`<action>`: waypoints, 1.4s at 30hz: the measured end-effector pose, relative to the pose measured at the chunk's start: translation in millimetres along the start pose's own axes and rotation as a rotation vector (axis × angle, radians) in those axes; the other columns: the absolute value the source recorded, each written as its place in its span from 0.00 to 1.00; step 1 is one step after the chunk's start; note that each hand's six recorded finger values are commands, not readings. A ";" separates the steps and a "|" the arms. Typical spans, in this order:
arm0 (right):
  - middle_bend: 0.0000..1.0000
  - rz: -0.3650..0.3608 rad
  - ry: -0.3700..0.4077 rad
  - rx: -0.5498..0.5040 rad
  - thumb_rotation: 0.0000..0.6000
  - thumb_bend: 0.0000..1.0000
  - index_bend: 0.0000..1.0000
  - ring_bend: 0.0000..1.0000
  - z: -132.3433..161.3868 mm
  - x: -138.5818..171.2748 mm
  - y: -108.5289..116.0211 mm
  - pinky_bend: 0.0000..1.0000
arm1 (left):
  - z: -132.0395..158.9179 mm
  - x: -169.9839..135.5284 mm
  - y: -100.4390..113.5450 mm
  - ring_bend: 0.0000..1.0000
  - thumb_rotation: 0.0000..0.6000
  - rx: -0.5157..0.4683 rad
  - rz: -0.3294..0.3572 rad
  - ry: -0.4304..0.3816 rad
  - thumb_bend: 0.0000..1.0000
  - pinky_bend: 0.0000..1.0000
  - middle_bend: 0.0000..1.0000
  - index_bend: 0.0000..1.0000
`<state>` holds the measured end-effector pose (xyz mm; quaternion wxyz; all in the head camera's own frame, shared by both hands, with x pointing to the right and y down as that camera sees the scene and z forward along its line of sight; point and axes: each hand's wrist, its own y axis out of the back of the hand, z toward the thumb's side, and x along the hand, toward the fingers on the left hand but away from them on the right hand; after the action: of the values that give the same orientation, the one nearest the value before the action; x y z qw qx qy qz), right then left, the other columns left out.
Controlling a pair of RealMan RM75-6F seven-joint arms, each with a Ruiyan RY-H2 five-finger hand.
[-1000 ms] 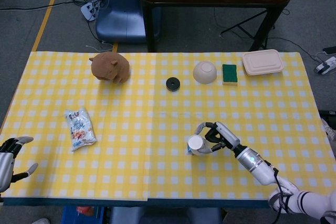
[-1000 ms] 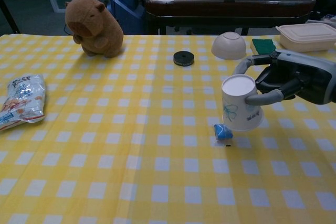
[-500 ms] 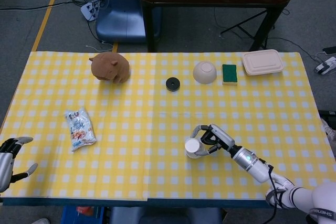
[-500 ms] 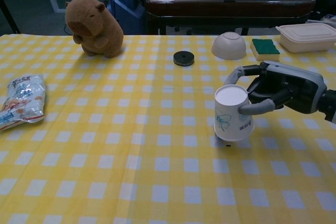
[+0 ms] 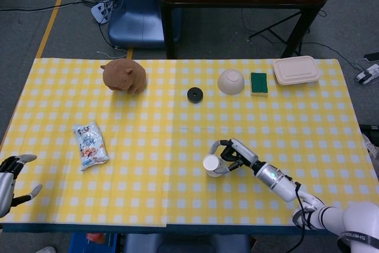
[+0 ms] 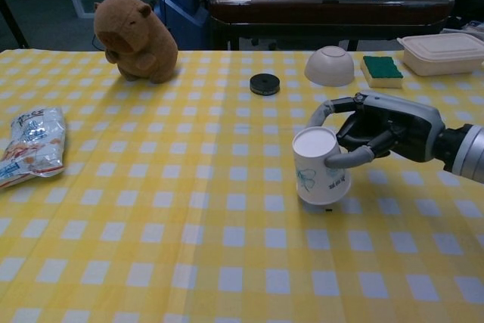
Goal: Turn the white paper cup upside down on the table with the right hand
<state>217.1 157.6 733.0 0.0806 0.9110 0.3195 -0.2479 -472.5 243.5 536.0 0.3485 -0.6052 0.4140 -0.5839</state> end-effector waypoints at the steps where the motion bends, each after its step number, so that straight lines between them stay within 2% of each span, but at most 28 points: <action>1: 1.00 0.003 -0.002 0.003 1.00 0.00 0.50 1.00 -0.3 -1.2 -0.9 1.00 | 0.0 0.0 0.0 0.24 1.00 0.000 0.000 0.000 0.19 0.40 0.29 0.33; 9: 1.00 0.016 -0.011 0.010 1.00 0.00 0.49 1.00 -2.4 -5.6 -4.7 1.00 | -1.3 0.1 0.6 0.24 1.00 -0.002 0.000 0.003 0.19 0.40 0.29 0.33; 19: 1.00 0.047 -0.005 0.016 1.00 0.00 0.25 1.00 0.5 -1.1 -3.3 1.00 | -1.1 0.1 -0.1 0.24 1.00 0.000 -0.004 0.003 0.19 0.40 0.29 0.33; 27: 1.00 0.049 0.019 0.055 1.00 0.00 0.17 1.00 9.0 9.3 4.6 1.00 | -1.3 0.1 0.0 0.24 1.00 0.001 -0.004 0.005 0.19 0.40 0.29 0.33; 32: 1.00 0.050 0.031 0.149 1.00 0.00 0.16 1.00 18.4 24.6 11.3 1.00 | -1.3 0.8 -1.4 0.24 1.00 0.007 -0.009 0.004 0.19 0.40 0.29 0.33; 35: 0.94 0.039 0.029 0.243 1.00 0.00 0.16 0.97 24.1 35.8 16.0 1.00 | -0.5 0.7 -2.3 0.24 1.00 0.013 -0.010 0.003 0.19 0.40 0.29 0.33; 39: 0.82 -0.001 0.017 0.424 1.00 0.00 0.17 0.86 30.6 51.6 23.4 1.00 | 0.3 0.5 -3.1 0.24 1.00 0.021 -0.010 0.003 0.19 0.40 0.29 0.33; 42: 0.70 -0.050 -0.003 0.608 1.00 0.00 0.18 0.73 35.8 65.4 29.0 0.92 | 1.3 0.3 -4.3 0.24 1.00 0.029 -0.011 0.002 0.19 0.40 0.29 0.33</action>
<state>264.8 159.4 668.8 -0.2013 0.8849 0.2527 -0.3355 -470.8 244.9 539.9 0.3536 -0.6017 0.4023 -0.5925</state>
